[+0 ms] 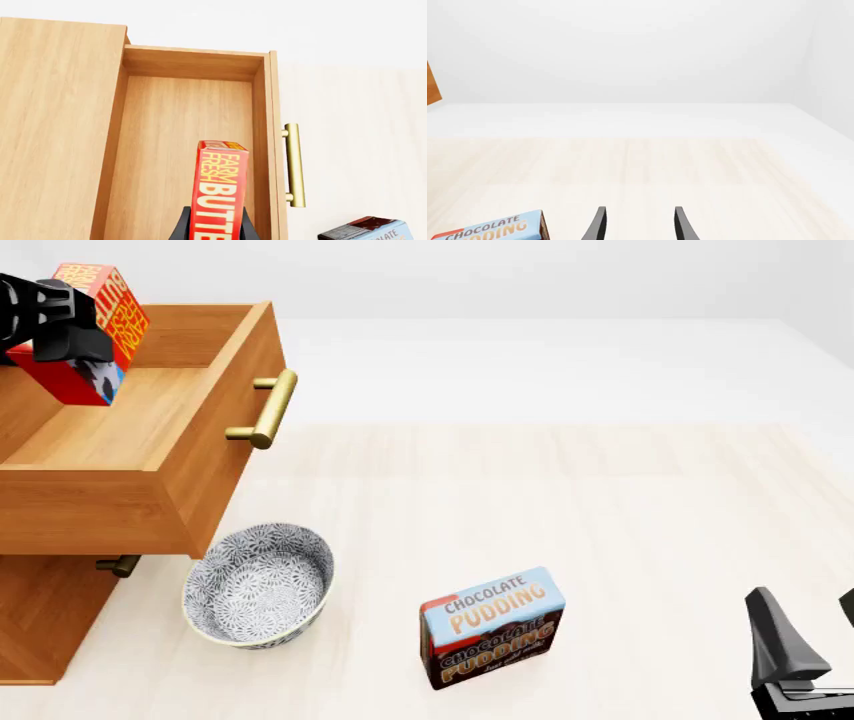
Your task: Put the butter at the back in the top drawer of the cabinet and close it.
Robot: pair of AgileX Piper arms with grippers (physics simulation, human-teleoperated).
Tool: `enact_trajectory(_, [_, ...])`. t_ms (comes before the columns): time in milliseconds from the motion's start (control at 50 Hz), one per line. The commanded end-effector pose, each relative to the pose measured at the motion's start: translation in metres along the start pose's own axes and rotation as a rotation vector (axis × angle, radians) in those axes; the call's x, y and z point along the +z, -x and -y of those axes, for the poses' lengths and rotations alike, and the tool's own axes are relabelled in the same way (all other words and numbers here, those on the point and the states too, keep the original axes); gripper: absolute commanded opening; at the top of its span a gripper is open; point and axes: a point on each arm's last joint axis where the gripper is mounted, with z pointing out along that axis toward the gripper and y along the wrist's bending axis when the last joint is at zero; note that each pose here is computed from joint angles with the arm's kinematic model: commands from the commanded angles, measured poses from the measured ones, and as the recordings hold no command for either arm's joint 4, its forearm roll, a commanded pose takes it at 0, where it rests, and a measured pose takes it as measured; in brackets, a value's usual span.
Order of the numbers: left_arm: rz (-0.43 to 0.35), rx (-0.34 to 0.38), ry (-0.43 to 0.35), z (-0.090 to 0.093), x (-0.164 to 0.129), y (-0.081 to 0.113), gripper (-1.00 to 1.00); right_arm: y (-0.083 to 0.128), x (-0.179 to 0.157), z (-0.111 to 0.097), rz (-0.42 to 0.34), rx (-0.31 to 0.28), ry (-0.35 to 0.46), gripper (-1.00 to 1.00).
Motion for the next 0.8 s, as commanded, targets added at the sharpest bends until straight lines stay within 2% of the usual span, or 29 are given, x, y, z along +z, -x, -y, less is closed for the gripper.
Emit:
enact_trajectory(20, [0.005, 0.007, 0.002, -0.001, 0.007, 0.000, -1.00, 0.000, 0.000, 0.000, 0.000, 0.000, 0.000, 1.00])
enact_trajectory(220, [-0.015, -0.011, 0.007, -0.002, 0.021, -0.004, -1.00, 0.000, 0.000, 0.000, 0.000, 0.000, 0.000, 1.00])
enact_trajectory(800, [-0.030, -0.043, 0.024, -0.008, 0.034, -0.008, -1.00, 0.000, 0.000, 0.000, 0.000, 0.000, 0.000, 1.00])
